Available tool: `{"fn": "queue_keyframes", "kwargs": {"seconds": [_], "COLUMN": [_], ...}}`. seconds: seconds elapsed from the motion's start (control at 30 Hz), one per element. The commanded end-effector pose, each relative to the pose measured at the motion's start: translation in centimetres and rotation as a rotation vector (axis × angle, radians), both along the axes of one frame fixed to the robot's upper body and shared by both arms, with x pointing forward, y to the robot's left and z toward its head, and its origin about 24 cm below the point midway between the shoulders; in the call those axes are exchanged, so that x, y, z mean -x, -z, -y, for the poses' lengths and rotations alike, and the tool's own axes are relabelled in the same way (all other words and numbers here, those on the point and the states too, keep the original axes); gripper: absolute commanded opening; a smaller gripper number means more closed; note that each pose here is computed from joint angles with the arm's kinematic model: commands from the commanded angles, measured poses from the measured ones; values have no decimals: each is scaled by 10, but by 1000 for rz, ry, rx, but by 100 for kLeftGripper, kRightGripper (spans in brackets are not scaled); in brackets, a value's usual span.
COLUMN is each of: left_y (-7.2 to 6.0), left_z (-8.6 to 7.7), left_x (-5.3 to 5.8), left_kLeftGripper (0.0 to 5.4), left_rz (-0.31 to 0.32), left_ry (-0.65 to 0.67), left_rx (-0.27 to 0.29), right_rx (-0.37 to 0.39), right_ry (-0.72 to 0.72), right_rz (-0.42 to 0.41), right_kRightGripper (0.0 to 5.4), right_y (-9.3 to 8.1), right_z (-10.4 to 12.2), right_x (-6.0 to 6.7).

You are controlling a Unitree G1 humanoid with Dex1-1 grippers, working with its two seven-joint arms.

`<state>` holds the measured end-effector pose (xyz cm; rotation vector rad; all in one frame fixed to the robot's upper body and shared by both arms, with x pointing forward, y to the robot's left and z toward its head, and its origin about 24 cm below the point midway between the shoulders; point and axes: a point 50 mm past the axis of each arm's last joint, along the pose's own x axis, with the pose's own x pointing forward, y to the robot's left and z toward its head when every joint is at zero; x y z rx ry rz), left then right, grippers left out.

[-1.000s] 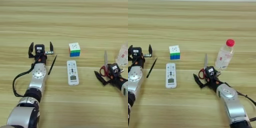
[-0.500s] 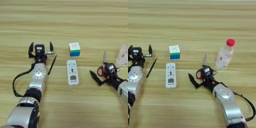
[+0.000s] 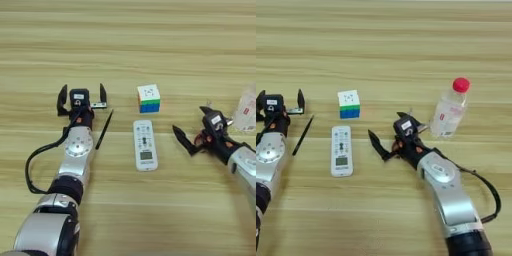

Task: Move the objects on the table

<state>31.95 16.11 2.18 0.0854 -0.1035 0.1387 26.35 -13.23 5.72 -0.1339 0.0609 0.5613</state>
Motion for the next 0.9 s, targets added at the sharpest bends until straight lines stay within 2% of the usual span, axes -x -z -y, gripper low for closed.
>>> {"fn": "queue_keyframes", "kwargs": {"seconds": [0.03, 0.3, 0.47, 0.9], "left_y": [-2, -1, -1, 0], "left_z": [1, 3, 4, 6], "left_x": [-3, -3, -2, -2], "left_kLeftGripper": [540, 540, 540, 540], "left_rz": [-4, -7, -6, -7], "left_ry": [6, 7, 8, 7], "left_rx": [-7, -5, -2, 1], "right_rx": [-27, -25, -27, -31], "right_ry": [-25, -96, -97, -75], "right_rz": [-2, 25, -4, -28], "right_kRightGripper": [538, 538, 538, 538], "right_y": [-8, -24, -23, -15], "right_z": [-15, -47, -58, -73], "right_x": [-16, -45, -62, -90]}}
